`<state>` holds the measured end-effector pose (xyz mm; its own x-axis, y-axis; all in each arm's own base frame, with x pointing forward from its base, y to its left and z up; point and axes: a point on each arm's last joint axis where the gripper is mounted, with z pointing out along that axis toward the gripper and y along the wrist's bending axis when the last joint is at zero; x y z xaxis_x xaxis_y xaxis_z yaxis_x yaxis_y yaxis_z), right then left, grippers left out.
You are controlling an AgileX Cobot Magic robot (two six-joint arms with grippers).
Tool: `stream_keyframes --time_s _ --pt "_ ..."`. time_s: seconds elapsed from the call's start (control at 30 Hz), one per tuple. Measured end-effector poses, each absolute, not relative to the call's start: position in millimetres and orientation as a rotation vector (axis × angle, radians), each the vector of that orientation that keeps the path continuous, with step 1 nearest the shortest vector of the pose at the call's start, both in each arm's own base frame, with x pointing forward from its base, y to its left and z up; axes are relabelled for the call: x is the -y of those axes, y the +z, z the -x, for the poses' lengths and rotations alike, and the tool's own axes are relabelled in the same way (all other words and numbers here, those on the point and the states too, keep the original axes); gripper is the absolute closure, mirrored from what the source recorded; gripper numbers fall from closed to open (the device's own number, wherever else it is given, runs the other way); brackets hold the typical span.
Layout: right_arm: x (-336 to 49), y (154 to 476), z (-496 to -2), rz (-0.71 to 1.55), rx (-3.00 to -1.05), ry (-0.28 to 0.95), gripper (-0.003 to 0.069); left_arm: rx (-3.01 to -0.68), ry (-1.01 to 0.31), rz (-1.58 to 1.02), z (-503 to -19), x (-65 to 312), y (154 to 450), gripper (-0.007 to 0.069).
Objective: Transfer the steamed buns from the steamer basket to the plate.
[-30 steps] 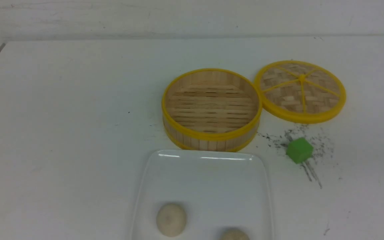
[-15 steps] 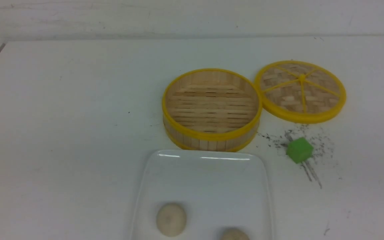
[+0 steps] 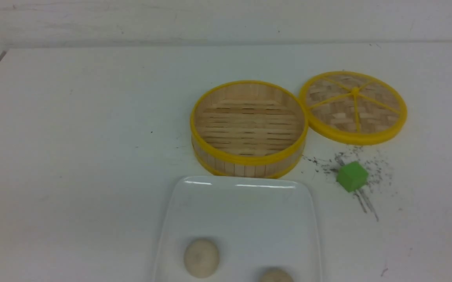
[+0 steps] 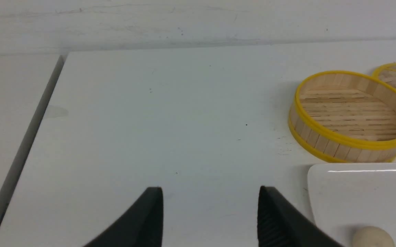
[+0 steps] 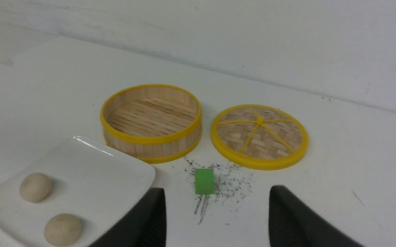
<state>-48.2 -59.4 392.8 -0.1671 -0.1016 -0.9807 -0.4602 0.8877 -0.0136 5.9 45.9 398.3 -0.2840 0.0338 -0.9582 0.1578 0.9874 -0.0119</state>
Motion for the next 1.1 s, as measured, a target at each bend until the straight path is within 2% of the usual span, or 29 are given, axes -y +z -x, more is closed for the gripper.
stream_keyframes --time_s 0.27,0.47,0.57,0.97,1.1 --pt "71 375 72 0.47 -1.66 0.382 0.0248 -1.815 -0.145 -0.184 -17 -34 389 0.0235" --pt "57 357 62 0.509 -1.74 0.253 0.0248 -1.808 -0.156 -0.201 -20 -30 386 0.0235" --pt "42 337 47 0.539 -1.81 0.188 0.0249 -1.782 -0.171 -0.206 -21 -28 388 0.0235" --pt "-3 281 -13 0.523 -1.686 0.256 0.0251 -1.726 -0.196 -0.214 -21 -26 393 0.0235" --pt "-5 286 -16 0.497 -1.601 0.265 0.0256 -1.72 -0.198 -0.215 -21 -26 393 0.0235"
